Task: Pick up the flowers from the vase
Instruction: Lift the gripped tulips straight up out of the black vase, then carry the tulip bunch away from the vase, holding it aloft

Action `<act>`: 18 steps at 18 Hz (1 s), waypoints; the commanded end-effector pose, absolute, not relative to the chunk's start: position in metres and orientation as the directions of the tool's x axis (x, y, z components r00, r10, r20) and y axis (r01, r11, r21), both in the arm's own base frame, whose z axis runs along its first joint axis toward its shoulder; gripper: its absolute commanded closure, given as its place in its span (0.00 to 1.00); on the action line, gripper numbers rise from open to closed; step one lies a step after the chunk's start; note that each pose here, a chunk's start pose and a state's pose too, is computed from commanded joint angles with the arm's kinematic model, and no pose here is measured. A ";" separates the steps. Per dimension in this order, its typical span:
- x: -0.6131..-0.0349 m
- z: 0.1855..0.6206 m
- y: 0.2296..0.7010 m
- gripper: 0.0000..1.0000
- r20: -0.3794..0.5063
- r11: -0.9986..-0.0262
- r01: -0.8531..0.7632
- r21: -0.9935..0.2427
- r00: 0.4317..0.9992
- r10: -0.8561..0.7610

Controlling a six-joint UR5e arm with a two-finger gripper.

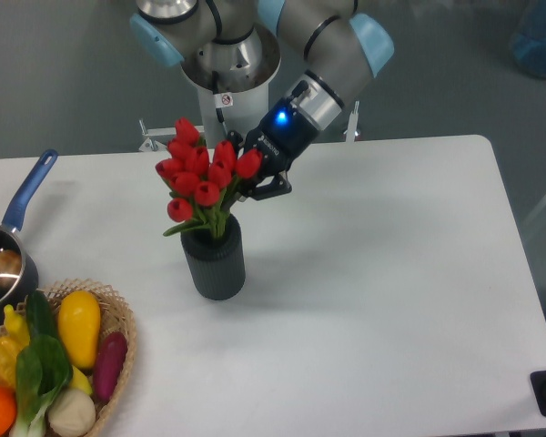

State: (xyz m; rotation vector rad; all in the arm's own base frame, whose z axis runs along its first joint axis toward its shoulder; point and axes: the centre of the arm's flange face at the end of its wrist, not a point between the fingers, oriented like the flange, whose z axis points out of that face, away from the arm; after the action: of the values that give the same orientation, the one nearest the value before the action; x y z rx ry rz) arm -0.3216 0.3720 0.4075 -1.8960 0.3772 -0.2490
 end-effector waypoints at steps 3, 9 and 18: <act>-0.329 0.448 0.378 1.00 0.024 -0.326 -0.094 -0.941 0.940 -0.342; -0.323 0.511 0.371 1.00 0.030 -0.329 -0.069 -0.942 0.958 -0.285; -0.329 0.538 0.350 1.00 0.017 -0.330 -0.059 -0.942 0.974 -0.224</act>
State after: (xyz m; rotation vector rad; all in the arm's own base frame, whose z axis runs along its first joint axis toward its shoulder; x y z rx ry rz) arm -0.3290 0.3496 0.5380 -1.9045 0.2046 -0.1685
